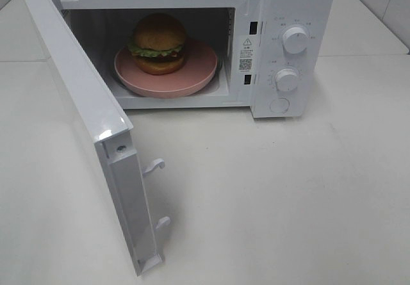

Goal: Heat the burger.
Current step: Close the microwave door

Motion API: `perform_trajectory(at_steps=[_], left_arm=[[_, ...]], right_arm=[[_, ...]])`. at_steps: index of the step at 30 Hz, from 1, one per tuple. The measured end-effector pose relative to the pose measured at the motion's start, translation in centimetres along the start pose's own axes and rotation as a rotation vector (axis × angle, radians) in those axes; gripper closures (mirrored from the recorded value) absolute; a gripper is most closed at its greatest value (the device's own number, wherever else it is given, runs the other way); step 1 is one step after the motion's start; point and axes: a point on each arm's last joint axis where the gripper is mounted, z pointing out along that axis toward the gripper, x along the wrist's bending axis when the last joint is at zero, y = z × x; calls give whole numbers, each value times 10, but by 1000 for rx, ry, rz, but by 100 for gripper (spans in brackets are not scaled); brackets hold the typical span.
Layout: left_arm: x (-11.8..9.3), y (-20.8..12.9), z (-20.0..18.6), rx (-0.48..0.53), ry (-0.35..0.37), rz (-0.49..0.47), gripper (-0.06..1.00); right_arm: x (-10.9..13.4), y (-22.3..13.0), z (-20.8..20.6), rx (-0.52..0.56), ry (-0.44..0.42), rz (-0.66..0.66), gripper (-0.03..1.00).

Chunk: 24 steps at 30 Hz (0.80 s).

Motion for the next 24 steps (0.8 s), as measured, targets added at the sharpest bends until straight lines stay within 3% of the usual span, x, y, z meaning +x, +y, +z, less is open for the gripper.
perform_trajectory(at_steps=[24], left_arm=[[0,0,0,0,0,0,-5]], right_arm=[[0,0,0,-1,0,1,21]])
